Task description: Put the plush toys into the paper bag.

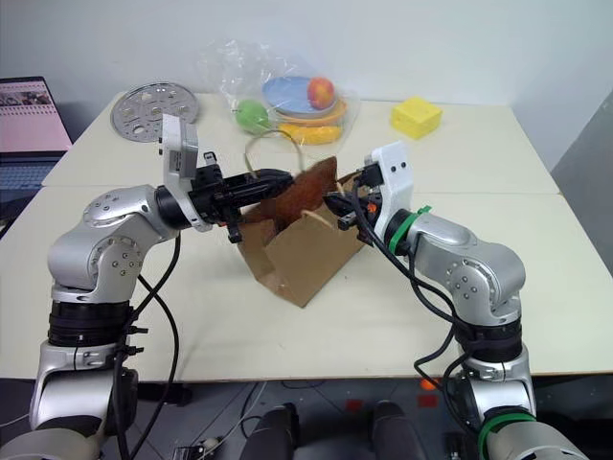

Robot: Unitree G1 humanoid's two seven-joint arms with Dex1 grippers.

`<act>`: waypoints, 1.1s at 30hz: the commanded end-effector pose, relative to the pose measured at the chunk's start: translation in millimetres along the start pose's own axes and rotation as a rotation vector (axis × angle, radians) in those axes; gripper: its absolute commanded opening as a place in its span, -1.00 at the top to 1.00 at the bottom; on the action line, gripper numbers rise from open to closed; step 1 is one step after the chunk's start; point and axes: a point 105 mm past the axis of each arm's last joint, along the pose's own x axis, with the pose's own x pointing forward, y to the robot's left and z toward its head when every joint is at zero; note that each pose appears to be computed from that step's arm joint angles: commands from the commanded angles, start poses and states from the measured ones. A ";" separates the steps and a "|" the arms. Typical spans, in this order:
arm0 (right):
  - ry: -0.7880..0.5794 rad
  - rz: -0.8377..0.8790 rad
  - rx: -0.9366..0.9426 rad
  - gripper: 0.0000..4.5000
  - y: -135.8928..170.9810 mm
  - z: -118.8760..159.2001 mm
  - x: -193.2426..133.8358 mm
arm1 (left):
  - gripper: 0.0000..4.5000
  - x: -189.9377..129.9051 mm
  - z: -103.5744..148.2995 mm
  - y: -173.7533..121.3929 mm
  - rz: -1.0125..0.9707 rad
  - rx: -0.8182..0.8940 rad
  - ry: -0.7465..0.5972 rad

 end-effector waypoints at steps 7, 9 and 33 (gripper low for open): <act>-0.031 0.059 -0.081 -0.87 -8.2 35.9 -40.1 | -0.62 -68.3 12.3 -25.1 0.163 0.032 0.070; -0.012 0.078 -0.104 -1.00 -10.4 40.8 -48.9 | -0.88 -75.8 -1.8 -34.6 0.174 0.020 0.115; 0.186 0.445 -0.441 -1.00 38.4 63.8 -88.3 | -0.99 -21.0 -71.3 -41.8 0.295 0.102 -0.018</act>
